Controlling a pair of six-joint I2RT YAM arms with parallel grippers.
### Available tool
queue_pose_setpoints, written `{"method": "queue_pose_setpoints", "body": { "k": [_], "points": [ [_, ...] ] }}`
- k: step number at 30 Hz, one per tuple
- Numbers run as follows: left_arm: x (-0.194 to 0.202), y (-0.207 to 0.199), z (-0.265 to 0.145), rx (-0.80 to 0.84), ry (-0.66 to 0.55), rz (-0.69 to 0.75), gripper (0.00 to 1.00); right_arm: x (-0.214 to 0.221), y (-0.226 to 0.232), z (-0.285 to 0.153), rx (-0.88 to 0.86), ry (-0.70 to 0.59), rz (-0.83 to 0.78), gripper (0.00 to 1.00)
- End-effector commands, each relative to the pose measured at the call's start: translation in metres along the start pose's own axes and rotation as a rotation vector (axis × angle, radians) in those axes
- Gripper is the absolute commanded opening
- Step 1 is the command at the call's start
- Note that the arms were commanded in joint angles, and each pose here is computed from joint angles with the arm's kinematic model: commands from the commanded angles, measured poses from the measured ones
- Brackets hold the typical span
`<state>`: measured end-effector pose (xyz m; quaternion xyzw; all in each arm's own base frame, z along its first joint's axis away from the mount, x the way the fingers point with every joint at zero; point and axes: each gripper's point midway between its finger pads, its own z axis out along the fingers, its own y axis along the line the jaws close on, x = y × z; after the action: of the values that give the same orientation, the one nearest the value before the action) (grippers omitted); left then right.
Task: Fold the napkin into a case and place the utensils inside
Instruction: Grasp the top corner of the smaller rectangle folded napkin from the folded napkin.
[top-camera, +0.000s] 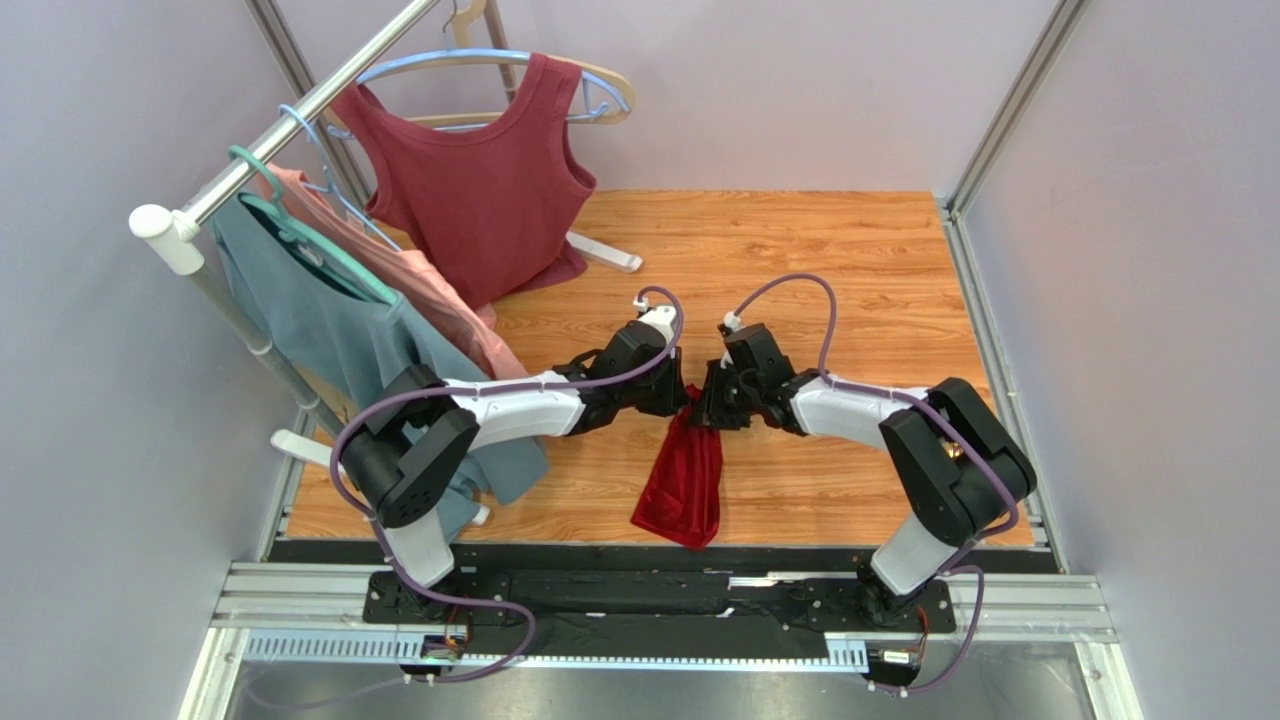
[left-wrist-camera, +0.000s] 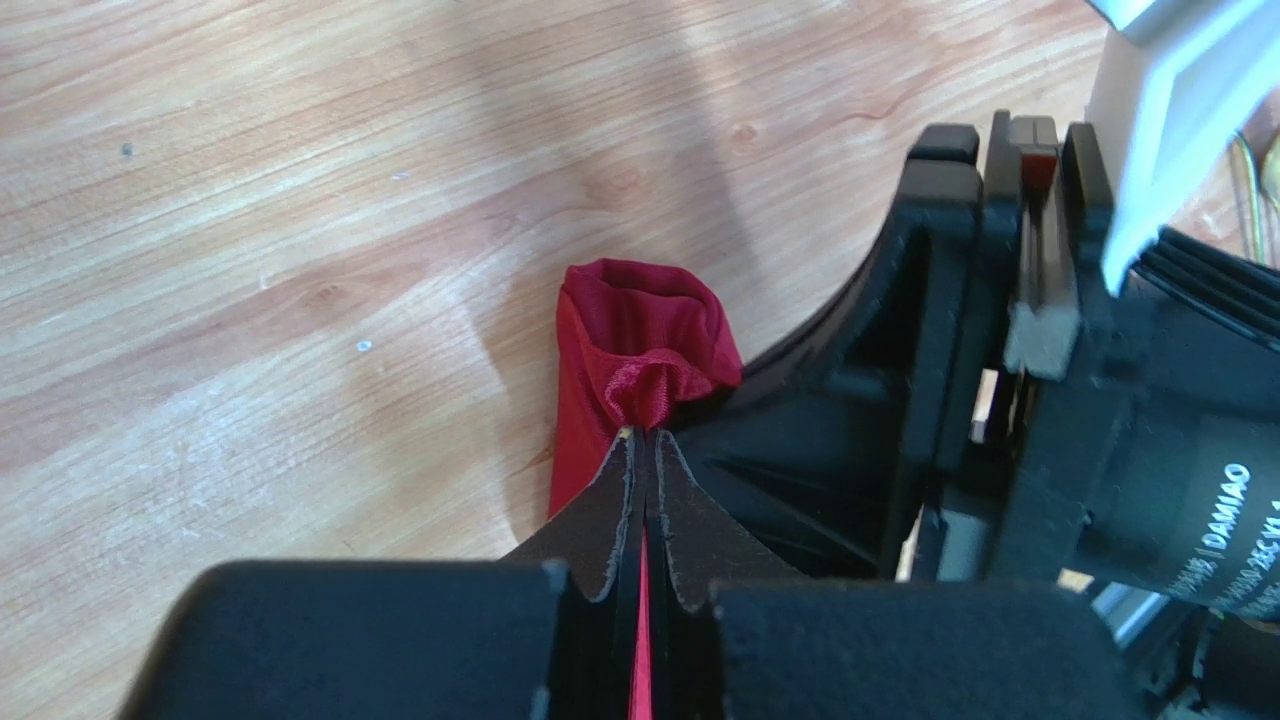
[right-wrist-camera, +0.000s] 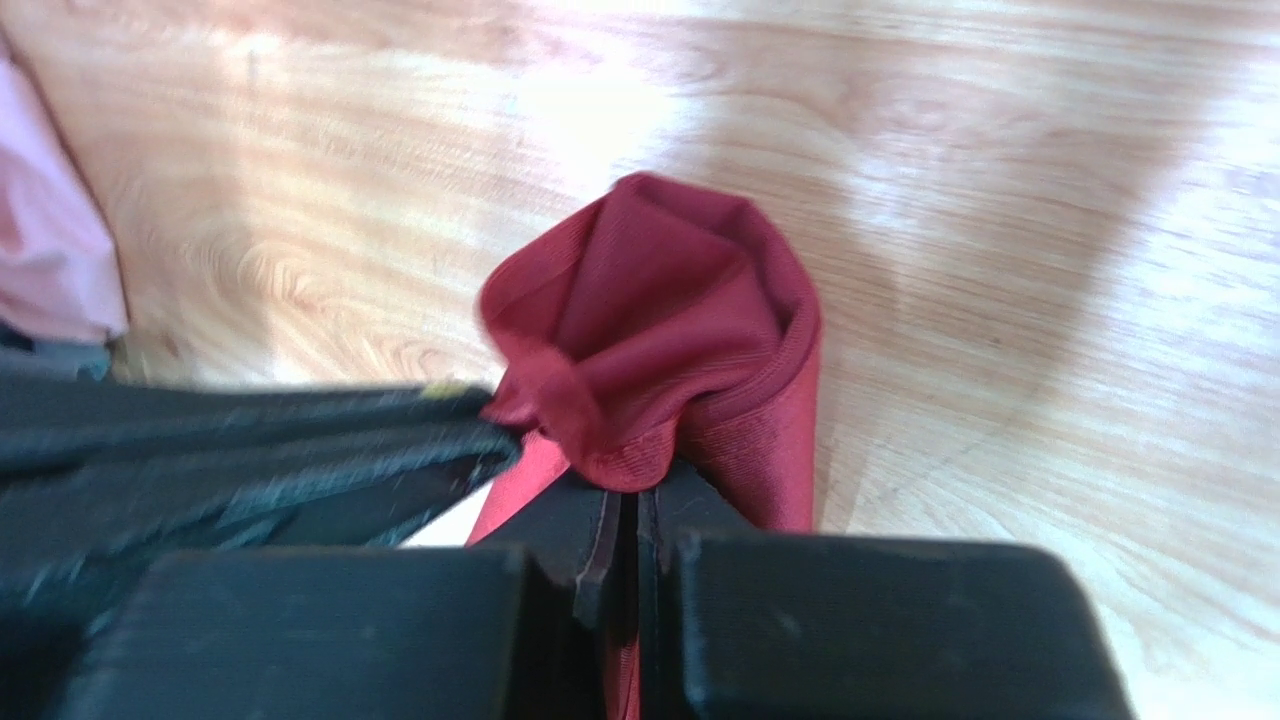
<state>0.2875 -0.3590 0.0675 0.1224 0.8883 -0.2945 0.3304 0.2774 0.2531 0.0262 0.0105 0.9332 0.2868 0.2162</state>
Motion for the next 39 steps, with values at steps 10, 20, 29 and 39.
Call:
{"method": "queue_pose_setpoints", "body": {
  "k": [10,20,29,39],
  "points": [
    [-0.005,-0.023,-0.007,0.071,-0.010,0.001,0.00,-0.034,-0.008,-0.002,0.169,-0.115,0.194,0.01],
    [-0.003,-0.022,-0.009,0.066,-0.009,0.011,0.00,-0.054,0.022,-0.003,-0.004,-0.252,0.128,0.03],
    [-0.004,-0.012,-0.011,0.009,-0.017,-0.011,0.00,-0.020,0.031,0.001,-0.113,-0.100,-0.009,0.24],
    [-0.002,-0.011,-0.012,0.006,-0.012,-0.022,0.00,-0.010,0.035,-0.016,-0.158,-0.058,-0.086,0.39]
  ]
}}
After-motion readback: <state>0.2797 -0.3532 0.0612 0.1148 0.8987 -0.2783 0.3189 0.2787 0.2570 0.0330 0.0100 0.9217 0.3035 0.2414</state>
